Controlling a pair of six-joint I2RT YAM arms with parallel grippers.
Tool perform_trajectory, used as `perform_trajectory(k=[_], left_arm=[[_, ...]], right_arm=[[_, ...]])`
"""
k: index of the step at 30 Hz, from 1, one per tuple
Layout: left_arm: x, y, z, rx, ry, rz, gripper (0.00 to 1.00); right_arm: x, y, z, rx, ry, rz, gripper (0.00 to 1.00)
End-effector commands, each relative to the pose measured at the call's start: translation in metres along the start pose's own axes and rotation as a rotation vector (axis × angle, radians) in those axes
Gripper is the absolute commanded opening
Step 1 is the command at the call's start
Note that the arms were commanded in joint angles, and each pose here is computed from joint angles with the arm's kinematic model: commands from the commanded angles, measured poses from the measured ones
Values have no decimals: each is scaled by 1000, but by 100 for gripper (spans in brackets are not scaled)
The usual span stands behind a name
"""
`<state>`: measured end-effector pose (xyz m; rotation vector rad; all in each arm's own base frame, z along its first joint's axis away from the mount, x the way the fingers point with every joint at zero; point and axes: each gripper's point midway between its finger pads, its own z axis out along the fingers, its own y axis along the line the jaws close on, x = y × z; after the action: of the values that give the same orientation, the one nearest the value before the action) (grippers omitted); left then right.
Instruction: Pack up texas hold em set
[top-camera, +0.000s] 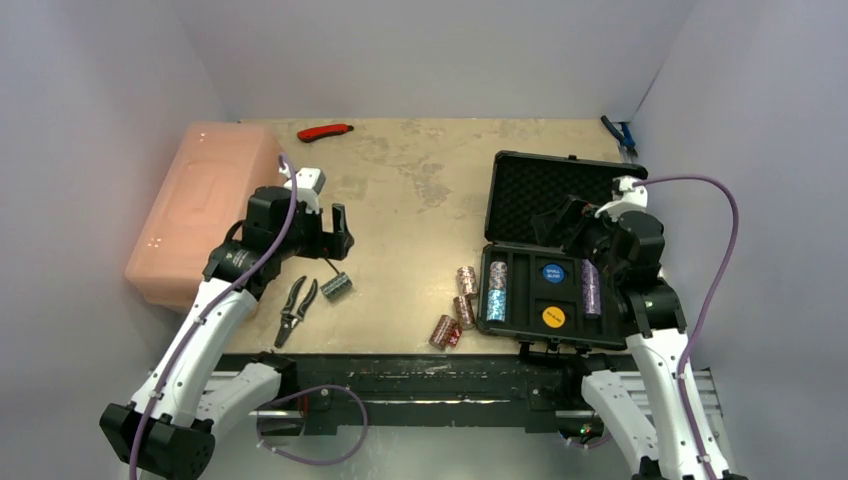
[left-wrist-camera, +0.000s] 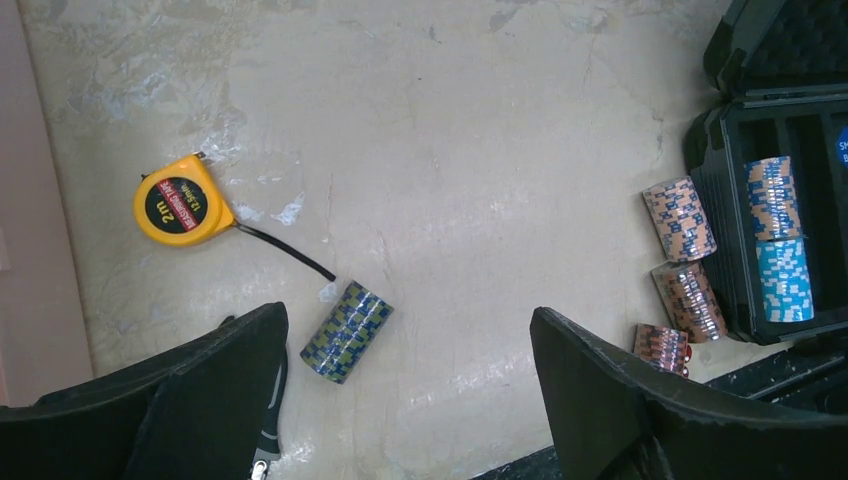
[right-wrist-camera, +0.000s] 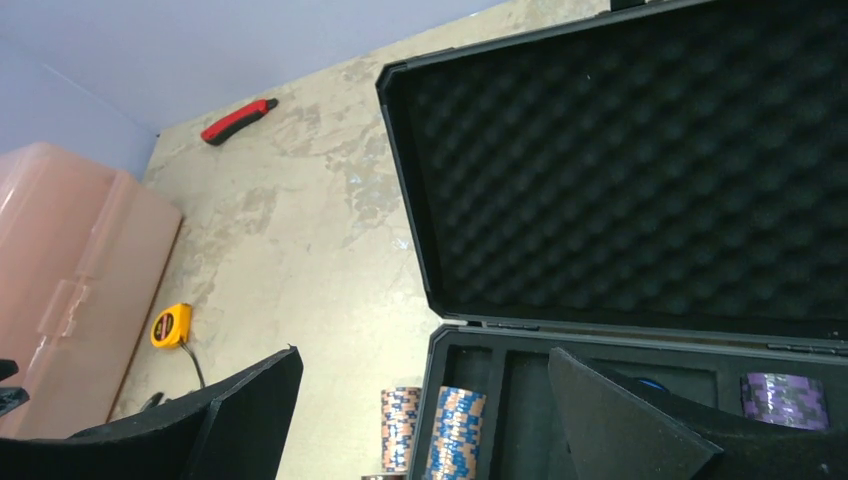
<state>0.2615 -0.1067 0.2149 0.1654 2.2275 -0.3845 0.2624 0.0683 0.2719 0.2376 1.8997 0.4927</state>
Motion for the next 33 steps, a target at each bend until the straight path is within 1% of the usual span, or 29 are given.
perform_trajectory(k=[1,5,13,23,30,33], left_arm=[[-11,-8,-2,26,-25,17,91],[-8,-8,1,23,-9,27,91],[-3,-12,5,24,17,50,91],[2,-25,6,55,34,98,90],[9,-38,5,87,49,145,89],[13,-46,4,106,55,172,89]], right_arm=[[-13,0,-11,13,-52,-21,99],[-8,0,-12,12,-36,-8,99],[16,-5,-2,17,70,-3,99],[30,-8,2,22,128,21,99],[59,-9,9,4,248,58,99],[68,-11,10,11,280,80,99]])
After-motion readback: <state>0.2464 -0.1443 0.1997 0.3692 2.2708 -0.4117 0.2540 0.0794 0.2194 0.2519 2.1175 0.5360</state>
